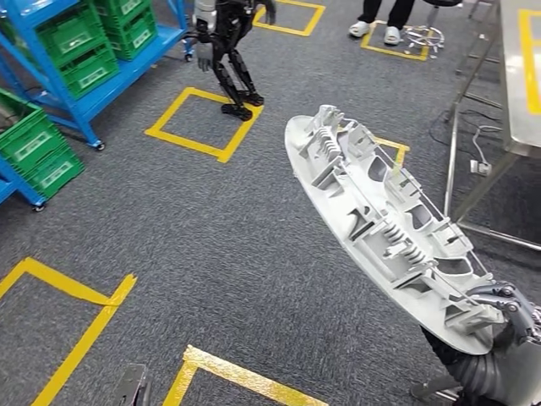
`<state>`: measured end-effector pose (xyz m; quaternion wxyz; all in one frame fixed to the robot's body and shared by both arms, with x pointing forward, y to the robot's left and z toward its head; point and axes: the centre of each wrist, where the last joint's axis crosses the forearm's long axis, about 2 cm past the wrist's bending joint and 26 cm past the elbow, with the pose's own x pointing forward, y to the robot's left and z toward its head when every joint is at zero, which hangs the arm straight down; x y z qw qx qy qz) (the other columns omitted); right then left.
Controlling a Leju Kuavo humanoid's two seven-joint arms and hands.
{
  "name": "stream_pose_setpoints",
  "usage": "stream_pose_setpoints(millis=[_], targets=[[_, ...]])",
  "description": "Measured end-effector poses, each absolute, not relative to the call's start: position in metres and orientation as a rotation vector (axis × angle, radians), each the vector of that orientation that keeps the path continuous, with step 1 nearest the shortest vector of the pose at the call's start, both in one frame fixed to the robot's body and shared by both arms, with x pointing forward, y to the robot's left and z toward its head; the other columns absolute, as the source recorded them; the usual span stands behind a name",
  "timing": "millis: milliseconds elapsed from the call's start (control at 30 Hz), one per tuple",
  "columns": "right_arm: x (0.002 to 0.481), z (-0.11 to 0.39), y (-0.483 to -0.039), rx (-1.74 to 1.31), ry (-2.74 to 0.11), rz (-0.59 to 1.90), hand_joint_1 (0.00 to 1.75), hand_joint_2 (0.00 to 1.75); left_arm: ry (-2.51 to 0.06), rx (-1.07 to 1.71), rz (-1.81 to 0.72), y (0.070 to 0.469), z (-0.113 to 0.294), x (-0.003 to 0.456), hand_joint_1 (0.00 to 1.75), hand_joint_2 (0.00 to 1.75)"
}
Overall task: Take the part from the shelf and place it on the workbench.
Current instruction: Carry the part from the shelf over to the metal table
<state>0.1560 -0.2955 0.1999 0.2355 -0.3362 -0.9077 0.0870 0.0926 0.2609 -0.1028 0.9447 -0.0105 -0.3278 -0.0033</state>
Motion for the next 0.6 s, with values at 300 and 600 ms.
stream_pose_setpoints(millis=[300, 600], targets=[[0.157, 0.207, -0.304, -1.008, -2.508, 0.265, 1.75, 1.75, -0.674, -0.03, -0.017, 0.26, -0.101, 0.1, 0.0, 0.0], [0.151, 0.216, -0.325, -1.156, -2.488, 0.275, 1.75, 1.75, -0.663, -0.043, -0.025, 0.258, -0.102, 0.095, 0.0, 0.0]])
